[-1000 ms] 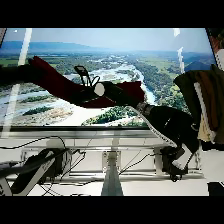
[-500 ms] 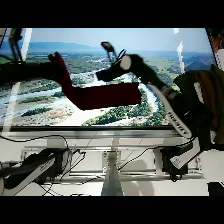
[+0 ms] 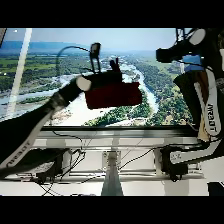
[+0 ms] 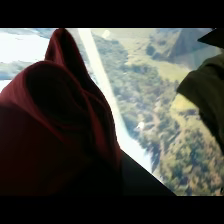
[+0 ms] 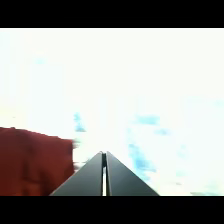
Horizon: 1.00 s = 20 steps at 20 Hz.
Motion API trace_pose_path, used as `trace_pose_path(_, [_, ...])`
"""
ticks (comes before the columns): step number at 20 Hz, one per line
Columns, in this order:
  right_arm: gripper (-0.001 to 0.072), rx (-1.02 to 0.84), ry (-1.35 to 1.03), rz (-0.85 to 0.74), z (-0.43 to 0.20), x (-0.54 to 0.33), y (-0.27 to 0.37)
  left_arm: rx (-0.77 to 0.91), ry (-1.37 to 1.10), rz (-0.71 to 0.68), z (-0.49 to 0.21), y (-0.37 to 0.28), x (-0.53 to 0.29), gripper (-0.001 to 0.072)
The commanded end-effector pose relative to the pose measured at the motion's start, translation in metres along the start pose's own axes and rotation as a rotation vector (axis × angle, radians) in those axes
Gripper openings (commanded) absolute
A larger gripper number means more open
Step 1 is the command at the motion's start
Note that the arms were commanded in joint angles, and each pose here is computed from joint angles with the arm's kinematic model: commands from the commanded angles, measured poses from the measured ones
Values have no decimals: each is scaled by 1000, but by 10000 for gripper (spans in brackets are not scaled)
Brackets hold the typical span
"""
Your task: Fold the clothes and pants, and hang the long-sleeved shirts on hangers.
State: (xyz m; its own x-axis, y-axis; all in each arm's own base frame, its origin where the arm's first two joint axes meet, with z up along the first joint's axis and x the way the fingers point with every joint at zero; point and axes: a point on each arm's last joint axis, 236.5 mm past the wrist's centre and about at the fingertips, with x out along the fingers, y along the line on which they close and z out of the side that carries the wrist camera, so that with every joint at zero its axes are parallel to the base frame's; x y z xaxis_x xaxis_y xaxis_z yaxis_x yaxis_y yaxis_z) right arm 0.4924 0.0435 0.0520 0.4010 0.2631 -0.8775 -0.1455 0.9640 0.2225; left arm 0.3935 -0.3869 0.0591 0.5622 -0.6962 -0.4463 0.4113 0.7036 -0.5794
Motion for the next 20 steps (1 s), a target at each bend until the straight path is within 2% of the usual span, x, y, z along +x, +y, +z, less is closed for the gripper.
trace_pose_path(1, [14, 65, 11, -49, -13, -10, -56, -65, -105, -10, -31, -40, 38, 23])
trace_pose_path(2, [13, 67, 24, -56, -20, -6, -66, -55, -103, -15, -39, -47, 42, 58])
trace_pose_path(3, [13, 64, 44, -58, -30, -2, -75, -45, -95, -17, -46, -49, 45, 338])
trace_pose_path(4, [13, 68, 69, -57, -42, 3, -83, -38, -88, -14, -49, -48, 47, 720])
trace_pose_path(7, [14, 110, 164, 11, -91, 23, -96, -36, -38, -21, -48, -43, 43, 716])
trace_pose_path(10, [24, 137, 171, 301, -125, 37, -56, 189, 66, -8, -43, -23, 27, 713])
trace_pose_path(11, [171, 181, 152, 382, -129, 40, -42, 263, 118, 16, -41, -9, 18, 713])
trace_pose_path(12, [443, 240, 144, 431, -134, 46, -31, 330, 164, 50, -37, 9, 7, 712])
trace_pose_path(13, [630, 284, 145, 459, -140, 54, -22, 382, 193, 87, -31, 26, -4, 711])
trace_pose_path(14, [671, 323, 153, 467, -146, 62, -14, 419, 206, 125, -21, 42, -14, 711])
trace_pose_path(17, [672, 517, 171, 425, -153, 91, 7, 391, 178, 172, 4, 66, -28, 710])
trace_pose_path(20, [670, 517, 200, 416, -154, 109, 44, 387, 180, 177, 5, 69, -29, 709])
